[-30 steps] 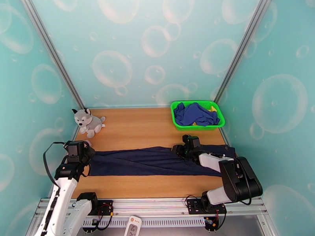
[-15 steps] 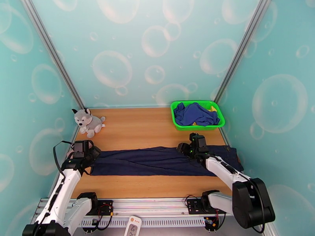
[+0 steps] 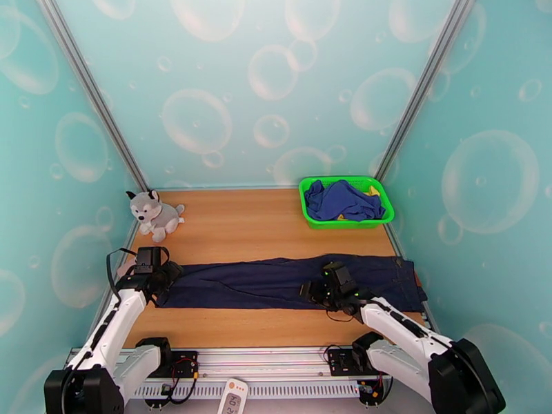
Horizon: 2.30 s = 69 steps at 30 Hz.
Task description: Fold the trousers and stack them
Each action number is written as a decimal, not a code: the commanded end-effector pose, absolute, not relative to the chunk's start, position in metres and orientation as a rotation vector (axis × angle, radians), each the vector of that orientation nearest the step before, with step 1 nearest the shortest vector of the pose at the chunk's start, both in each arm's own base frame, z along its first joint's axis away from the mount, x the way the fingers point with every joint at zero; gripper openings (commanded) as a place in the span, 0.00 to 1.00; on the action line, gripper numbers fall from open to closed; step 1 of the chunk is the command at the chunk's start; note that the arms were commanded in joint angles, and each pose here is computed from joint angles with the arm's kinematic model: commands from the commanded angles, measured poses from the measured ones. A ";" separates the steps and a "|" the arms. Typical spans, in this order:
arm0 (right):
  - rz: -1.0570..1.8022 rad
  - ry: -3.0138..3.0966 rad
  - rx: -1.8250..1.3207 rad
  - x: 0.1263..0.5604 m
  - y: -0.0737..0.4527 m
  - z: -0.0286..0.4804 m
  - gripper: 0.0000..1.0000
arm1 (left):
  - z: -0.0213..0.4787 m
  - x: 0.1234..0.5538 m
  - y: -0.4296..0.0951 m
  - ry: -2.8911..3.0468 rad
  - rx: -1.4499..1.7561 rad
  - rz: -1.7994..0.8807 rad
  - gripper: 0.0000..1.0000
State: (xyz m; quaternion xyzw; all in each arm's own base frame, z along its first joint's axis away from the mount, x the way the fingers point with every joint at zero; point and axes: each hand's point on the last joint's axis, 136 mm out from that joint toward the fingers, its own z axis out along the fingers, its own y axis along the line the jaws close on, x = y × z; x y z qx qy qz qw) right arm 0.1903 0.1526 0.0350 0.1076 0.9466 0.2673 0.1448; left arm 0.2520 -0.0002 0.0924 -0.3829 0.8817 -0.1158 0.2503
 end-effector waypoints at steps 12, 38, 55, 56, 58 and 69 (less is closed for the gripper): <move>0.365 2.731 -0.195 0.215 0.194 0.047 0.57 | 0.133 0.257 0.007 2.390 -0.989 -0.236 0.51; 0.275 2.716 -0.660 0.196 0.242 0.032 0.00 | 0.136 0.264 0.012 2.427 -0.938 -0.208 0.52; 0.237 2.624 -0.582 0.197 0.217 0.069 0.00 | 0.135 0.263 0.015 2.449 -0.901 -0.164 0.54; 0.217 2.637 -0.563 0.197 0.214 0.068 0.00 | 0.136 0.263 0.015 2.449 -0.899 -0.162 0.54; 0.231 2.667 -0.568 0.193 0.216 0.063 0.06 | 0.137 0.264 0.016 2.450 -0.896 -0.151 0.54; 0.251 2.543 -0.867 0.192 0.285 0.052 0.44 | 0.141 0.266 0.017 2.446 -0.890 -0.152 0.55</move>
